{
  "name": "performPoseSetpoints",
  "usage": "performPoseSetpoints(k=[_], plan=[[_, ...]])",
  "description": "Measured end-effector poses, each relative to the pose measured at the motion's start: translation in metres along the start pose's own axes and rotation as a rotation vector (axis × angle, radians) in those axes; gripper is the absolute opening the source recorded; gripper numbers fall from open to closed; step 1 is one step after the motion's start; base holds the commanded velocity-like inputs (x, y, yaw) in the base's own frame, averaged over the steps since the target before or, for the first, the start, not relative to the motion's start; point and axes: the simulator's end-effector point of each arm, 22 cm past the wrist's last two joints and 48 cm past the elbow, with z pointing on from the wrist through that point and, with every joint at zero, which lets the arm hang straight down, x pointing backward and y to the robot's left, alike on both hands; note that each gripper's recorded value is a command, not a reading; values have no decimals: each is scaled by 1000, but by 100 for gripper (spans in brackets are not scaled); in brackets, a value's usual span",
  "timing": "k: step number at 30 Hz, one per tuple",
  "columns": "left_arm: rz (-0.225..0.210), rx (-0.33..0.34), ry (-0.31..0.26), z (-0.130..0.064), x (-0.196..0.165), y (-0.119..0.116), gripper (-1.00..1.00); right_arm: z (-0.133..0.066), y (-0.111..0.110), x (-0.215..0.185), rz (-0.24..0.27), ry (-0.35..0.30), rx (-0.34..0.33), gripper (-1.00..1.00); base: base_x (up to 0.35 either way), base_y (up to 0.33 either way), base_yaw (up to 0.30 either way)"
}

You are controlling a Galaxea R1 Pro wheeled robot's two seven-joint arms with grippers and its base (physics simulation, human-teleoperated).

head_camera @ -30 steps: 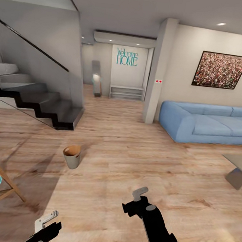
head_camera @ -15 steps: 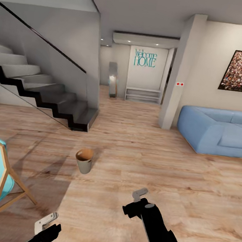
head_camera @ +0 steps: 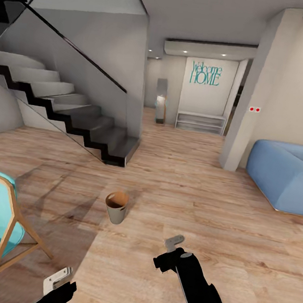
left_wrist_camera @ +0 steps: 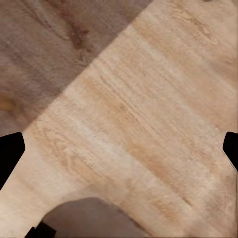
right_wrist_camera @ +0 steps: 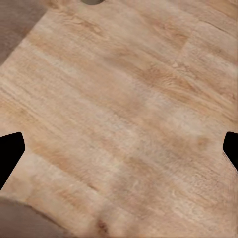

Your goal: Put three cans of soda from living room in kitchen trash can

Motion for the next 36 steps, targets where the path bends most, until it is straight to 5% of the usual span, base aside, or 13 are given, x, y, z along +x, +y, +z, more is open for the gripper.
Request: performPoseSetpoints(k=[16, 21, 36], plan=[[0, -2, 2, 1, 1, 1, 100, 5, 3, 10, -4, 26, -5, 100, 341, -40, 15], [0, -2, 4, 1, 1, 1, 100, 20, -4, 9, -9, 82, -9, 100, 346, 0, 214], [2, -4, 6, 1, 2, 1, 100, 25, -6, 7, -2, 98, -16, 100, 346, -6, 243]])
